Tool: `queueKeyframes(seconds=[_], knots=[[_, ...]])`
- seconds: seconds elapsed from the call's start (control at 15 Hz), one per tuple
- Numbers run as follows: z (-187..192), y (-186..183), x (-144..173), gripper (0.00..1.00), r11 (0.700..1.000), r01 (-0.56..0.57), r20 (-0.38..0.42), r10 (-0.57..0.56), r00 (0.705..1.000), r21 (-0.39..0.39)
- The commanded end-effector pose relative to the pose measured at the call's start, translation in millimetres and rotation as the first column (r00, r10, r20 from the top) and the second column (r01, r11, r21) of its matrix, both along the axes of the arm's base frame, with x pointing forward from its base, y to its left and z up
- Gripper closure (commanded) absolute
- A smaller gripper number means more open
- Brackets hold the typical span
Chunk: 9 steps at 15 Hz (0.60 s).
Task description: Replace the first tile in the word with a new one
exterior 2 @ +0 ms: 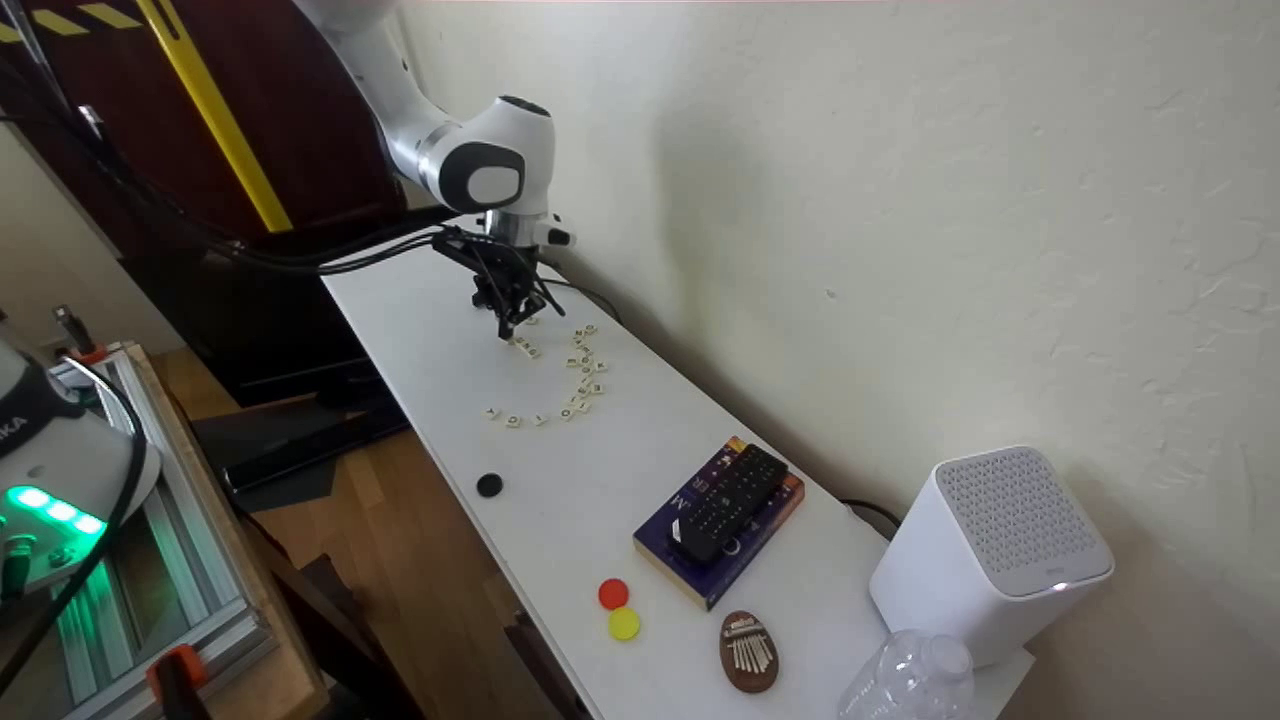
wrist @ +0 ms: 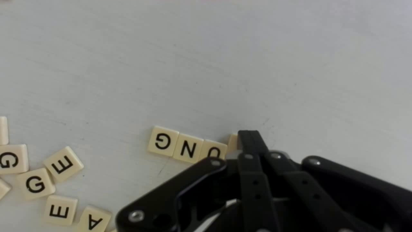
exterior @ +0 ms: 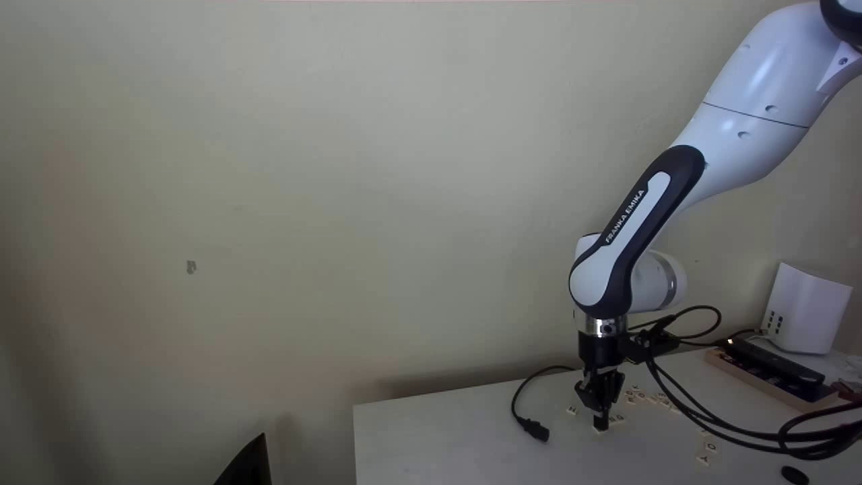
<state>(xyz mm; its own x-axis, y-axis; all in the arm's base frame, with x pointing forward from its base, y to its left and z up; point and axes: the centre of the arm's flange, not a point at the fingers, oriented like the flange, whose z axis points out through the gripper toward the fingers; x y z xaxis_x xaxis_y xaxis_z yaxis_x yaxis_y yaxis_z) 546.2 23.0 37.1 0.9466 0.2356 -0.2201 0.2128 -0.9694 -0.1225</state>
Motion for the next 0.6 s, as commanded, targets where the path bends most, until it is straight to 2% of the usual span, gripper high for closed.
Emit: queueKeyframes(seconds=[0.0,0.53], knots=[[15.7,1.8,-13.6,1.0,1.0,-0.012,0.011,0.012,1.0,-0.021],[23.9,4.2,-18.2,1.0,0.999,-0.016,0.017,0.017,1.0,-0.028]])
